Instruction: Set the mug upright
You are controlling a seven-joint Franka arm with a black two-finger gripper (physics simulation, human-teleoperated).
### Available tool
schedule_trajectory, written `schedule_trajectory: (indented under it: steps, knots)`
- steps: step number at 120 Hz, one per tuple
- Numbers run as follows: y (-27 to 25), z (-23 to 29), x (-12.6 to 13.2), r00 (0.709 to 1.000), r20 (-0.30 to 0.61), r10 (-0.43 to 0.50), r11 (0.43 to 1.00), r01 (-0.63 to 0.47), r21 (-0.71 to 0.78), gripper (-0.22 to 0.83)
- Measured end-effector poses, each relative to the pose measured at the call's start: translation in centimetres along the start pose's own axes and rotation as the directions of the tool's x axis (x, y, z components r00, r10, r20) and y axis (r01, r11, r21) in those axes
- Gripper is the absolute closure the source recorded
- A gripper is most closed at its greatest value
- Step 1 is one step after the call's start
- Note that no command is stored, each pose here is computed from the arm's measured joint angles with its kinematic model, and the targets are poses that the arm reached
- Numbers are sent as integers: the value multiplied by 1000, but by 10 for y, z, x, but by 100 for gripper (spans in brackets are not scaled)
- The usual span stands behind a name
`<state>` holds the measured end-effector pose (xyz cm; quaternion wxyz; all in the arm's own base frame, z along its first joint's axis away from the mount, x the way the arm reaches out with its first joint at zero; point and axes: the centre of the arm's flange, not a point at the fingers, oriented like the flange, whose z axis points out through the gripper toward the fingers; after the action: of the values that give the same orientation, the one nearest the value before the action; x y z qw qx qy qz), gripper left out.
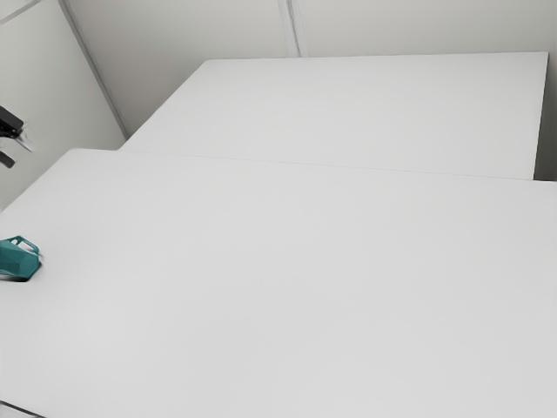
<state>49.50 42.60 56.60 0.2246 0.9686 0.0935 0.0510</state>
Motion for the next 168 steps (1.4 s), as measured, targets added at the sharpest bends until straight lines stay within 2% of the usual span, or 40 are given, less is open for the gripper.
schedule_trajectory:
  steps: [16, 38, 54, 79, 100, 124, 168]
  knots:
    - [-60, -9, -26, 1000, -25, 14, 998, -16, -66, 0]
    - [-126, 2, -46, 999, -21, 42, 992, -44, -116, 0]
    - [-175, 9, -56, 994, -66, 89, 981, -99, -166, 0]
    - [-243, 19, -85, 987, -122, 103, 975, -124, -186, 0]
    - [-275, 36, -78, 965, -200, 168, 965, -203, -168, 0]
    - [-306, 70, -77, 950, -260, 171, 954, -226, -197, 0]
    - [-329, 91, -88, 941, -285, 183, 947, -247, -206, 0]
